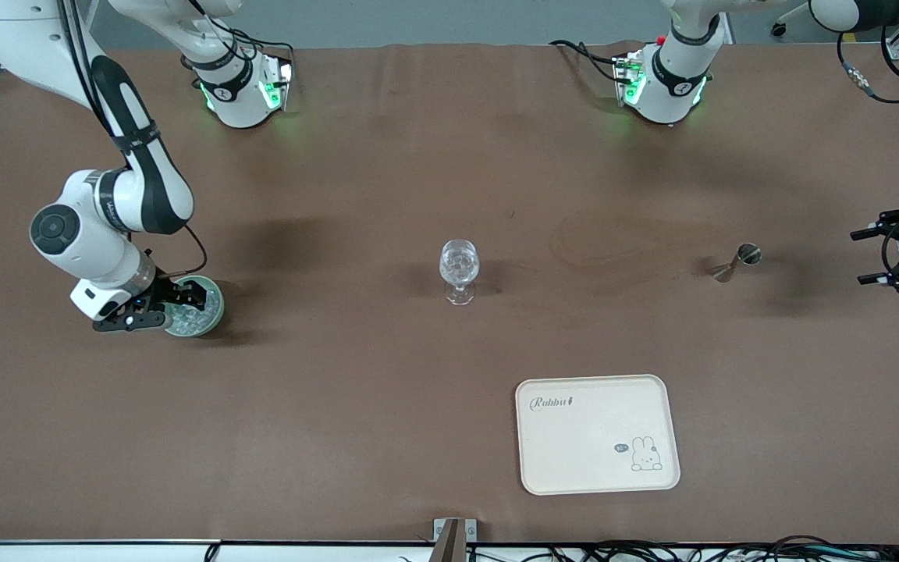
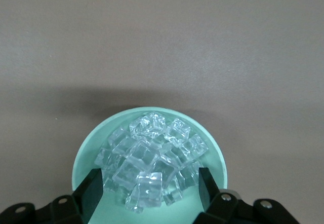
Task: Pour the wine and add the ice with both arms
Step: 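Grasp ice with the right gripper while the left gripper grasps the jigger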
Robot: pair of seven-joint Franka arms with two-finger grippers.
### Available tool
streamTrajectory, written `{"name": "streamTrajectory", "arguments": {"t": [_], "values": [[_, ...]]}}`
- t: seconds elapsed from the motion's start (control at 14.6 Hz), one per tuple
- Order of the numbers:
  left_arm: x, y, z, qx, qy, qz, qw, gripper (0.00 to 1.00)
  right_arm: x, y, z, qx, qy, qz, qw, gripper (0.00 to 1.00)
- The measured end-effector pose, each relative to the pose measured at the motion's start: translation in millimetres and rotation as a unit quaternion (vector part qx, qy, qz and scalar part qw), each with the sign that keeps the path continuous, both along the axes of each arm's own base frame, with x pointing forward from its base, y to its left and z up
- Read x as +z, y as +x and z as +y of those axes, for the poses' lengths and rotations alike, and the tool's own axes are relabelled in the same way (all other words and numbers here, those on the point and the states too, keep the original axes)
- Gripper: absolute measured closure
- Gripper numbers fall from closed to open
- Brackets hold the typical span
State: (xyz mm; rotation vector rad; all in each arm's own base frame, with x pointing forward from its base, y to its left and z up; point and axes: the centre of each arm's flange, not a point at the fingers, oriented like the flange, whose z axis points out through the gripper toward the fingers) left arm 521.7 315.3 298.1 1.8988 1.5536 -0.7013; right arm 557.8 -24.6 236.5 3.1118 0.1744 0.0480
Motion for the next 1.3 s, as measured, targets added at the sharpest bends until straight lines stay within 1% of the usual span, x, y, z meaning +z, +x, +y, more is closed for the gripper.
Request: {"name": "streamTrajectory", "arguments": {"t": [0.07, 0.14, 0.21, 0.27, 0.34, 0.41, 0.48, 0.55, 0.62, 0.68, 0.75, 0.82, 0.89, 0.96, 1.03, 1.1, 1.16, 1.23, 1.3], "values": [[-14.0, -3.4, -0.1, 0.009, -0.009, 0.008, 1.0, 0.0, -3.0, -1.3, 0.1, 0.003, 0.0, 0.002, 1.0, 0.2], [-27.8, -5.8, -1.1, 0.016, -0.016, 0.016, 1.0, 0.0, -4.5, -2.3, 0.0, 0.008, 0.0, 0.004, 1.0, 0.28], [-42.0, -7.5, -3.1, 0.021, -0.025, 0.025, 0.999, 0.0, -5.0, -2.8, -0.2, 0.011, 0.0, 0.004, 1.0, 0.29], [-55.7, -9.3, -7.0, 0.023, -0.039, 0.035, 0.998, 0.01, -5.4, -3.2, -0.5, 0.013, 0.0, 0.005, 1.0, 0.31], [-68.9, -10.9, -11.3, 0.025, -0.052, 0.046, 0.997, 0.04, -5.8, -3.7, -0.6, 0.014, 0.0, 0.005, 1.0, 0.31], [-83.0, -13.1, -14.9, 0.029, -0.063, 0.055, 0.996, 0.07, -6.5, -4.3, -0.6, 0.015, 0.0, 0.006, 1.0, 0.36], [-96.0, -16.0, -17.5, 0.033, -0.072, 0.062, 0.995, 0.07, -7.7, -5.2, -0.6, 0.016, 0.0, 0.008, 1.0, 0.36], [-107.1, -18.8, -19.8, 0.037, -0.08, 0.065, 0.994, 0.06, -9.2, -6.3, -0.6, 0.016, 0.0, 0.01, 1.0, 0.4], [-116.7, -20.7, -24.1, 0.043, -0.091, 0.064, 0.993, 0.06, -10.7, -7.2, -0.6, 0.016, 0.0, 0.011, 1.0, 0.4], [-127.3, -21.9, -32.4, 0.05, -0.106, 0.064, 0.991, 0.06, -11.9, -7.6, -0.7, 0.016, 0.0, 0.012, 1.0, 0.45], [-138.2, -23.3, -42.3, 0.051, -0.119, 0.066, 0.989, 0.07, -12.9, -7.7, -0.7, 0.016, 0.0, 0.013, 1.0, 0.45], [-148.6, -26.1, -51.0, 0.051, -0.128, 0.07, 0.988, 0.07, -14.0, -8.0, -0.9, 0.016, 0.0, 0.014, 1.0, 0.48], [-158.5, -30.9, -59.1, 0.049, -0.137, 0.073, 0.987, 0.07, -15.5, -8.3, -1.0, 0.016, 0.0, 0.015, 1.0, 0.48], [-167.5, -35.9, -67.3, 0.049, -0.148, 0.075, 0.985, 0.07, -16.9, -8.6, -1.1, 0.016, 0.0, 0.016, 1.0, 0.52], [-174.3, -39.8, -74.3, 0.051, -0.157, 0.076, 0.983, 0.08, -18.0, -8.7, -1.2, 0.016, 0.0, 0.017, 1.0, 0.52], [-178.5, -42.7, -79.0, 0.051, -0.164, 0.071, 0.983, 0.12, -18.9, -8.8, -1.5, 0.016, 0.0, 0.017, 1.0, 0.55], [-180.5, -44.2, -81.9, 0.05, -0.167, 0.066, 0.982, 0.12, -19.5, -8.9, -1.8, 0.016, 0.0, 0.018, 1.0, 0.55], [-181.4, -44.8, -83.5, 0.049, -0.169, 0.063, 0.982, 0.16, -19.6, -8.9, -2.2, 0.016, 0.0, 0.018, 1.0, 0.57], [-181.7, -45.0, -84.1, 0.049, -0.17, 0.061, 0.982, 0.16, -19.6, -8.9, -2.3, 0.015, 0.0, 0.018, 1.0, 0.58]]}}
